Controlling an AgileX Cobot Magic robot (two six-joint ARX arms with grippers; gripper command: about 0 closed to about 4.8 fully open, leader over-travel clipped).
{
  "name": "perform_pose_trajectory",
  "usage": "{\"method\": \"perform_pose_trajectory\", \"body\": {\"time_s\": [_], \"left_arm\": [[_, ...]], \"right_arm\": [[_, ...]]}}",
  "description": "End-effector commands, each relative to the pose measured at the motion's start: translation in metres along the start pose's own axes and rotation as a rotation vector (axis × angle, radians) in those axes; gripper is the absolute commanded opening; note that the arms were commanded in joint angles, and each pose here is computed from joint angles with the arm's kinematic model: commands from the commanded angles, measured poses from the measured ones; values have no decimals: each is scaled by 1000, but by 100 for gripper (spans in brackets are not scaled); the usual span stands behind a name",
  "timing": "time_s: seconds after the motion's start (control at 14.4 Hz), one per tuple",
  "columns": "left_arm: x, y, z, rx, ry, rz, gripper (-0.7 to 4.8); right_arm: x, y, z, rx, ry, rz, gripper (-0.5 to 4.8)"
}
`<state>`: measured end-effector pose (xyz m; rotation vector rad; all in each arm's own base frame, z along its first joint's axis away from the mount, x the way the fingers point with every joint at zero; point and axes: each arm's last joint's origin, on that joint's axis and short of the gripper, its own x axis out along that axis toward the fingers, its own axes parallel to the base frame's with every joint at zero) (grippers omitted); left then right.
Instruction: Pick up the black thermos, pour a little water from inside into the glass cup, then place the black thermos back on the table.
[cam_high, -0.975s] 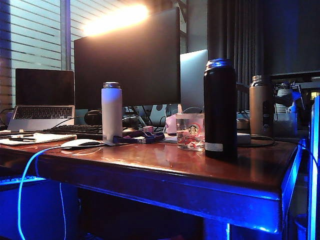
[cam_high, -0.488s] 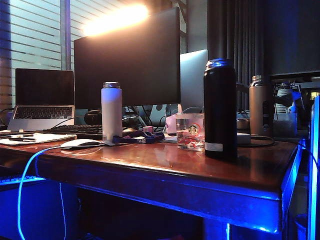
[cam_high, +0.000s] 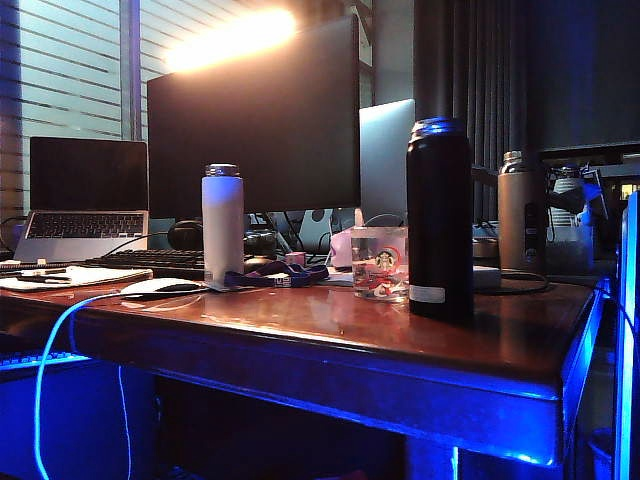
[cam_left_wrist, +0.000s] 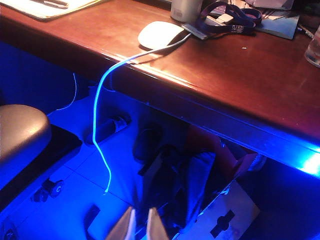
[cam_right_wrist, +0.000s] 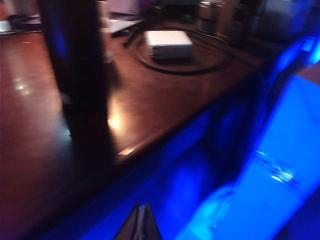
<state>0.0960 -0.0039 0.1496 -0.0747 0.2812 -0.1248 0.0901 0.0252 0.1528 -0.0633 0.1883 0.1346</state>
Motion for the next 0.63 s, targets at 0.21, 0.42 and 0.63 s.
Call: {"method": "perform_pose_trajectory", "body": {"time_s": [0.21,0.42,0.63], "left_arm": [[1,0,-4,1,22,0,53],[1,0,-4,1,22,0,53],[1,0,-4,1,22,0,53]], "right_arm": [[1,-23,-1,53,3,-251,-5],[0,-27,-1,59,5,-285,-5],[0,-26,-1,59,4,-284,-5]]}}
